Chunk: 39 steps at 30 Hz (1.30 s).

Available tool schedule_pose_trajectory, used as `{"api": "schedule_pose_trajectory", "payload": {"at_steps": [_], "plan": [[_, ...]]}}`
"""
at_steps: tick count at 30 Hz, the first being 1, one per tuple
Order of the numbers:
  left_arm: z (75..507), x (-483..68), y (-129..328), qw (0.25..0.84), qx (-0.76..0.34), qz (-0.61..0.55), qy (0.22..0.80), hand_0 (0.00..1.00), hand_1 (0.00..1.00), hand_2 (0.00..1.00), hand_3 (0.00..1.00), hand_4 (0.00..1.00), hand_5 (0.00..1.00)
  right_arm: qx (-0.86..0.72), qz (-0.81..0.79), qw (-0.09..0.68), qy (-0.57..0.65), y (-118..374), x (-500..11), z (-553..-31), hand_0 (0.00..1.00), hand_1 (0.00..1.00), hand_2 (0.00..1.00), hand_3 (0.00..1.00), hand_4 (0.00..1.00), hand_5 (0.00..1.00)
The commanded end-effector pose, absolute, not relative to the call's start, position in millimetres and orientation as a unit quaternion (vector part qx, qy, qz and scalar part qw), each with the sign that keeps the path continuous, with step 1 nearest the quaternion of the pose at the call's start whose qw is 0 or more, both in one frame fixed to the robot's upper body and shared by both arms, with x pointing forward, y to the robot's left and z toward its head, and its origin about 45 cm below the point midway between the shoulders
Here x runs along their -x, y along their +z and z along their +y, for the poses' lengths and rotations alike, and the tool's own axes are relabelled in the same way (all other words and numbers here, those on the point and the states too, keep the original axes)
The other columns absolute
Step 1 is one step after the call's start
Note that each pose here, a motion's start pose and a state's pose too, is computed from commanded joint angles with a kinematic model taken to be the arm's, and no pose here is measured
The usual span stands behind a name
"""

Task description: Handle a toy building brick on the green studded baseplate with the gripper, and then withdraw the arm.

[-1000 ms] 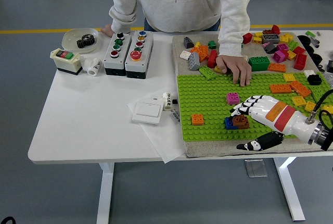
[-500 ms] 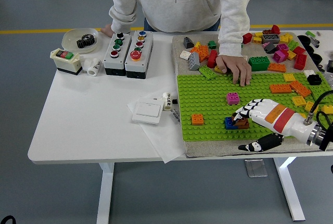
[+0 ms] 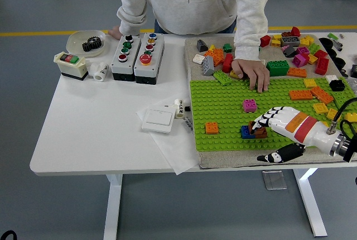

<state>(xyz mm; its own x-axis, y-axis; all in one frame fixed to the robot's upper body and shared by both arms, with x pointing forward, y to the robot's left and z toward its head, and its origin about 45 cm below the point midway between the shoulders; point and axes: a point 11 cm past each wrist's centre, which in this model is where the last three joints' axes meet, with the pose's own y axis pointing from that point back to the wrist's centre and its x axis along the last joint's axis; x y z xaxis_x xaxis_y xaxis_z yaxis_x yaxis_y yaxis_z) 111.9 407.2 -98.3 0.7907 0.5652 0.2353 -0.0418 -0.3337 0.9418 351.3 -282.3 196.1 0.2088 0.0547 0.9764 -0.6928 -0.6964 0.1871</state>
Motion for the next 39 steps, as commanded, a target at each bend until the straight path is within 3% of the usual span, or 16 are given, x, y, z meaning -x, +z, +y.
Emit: {"api": "schedule_pose_trajectory", "payload": {"at_steps": [39], "plan": [[406.6, -108.2, -99.3, 0.552, -0.770, 0.171, 0.270, 0.733, 0.734, 0.748, 0.597, 0.660, 0.598, -0.714, -0.217, 0.330, 0.578, 185.6, -345.0, -286.1, 0.711, 0.671, 0.705, 0.622, 0.918, 0.641]]}}
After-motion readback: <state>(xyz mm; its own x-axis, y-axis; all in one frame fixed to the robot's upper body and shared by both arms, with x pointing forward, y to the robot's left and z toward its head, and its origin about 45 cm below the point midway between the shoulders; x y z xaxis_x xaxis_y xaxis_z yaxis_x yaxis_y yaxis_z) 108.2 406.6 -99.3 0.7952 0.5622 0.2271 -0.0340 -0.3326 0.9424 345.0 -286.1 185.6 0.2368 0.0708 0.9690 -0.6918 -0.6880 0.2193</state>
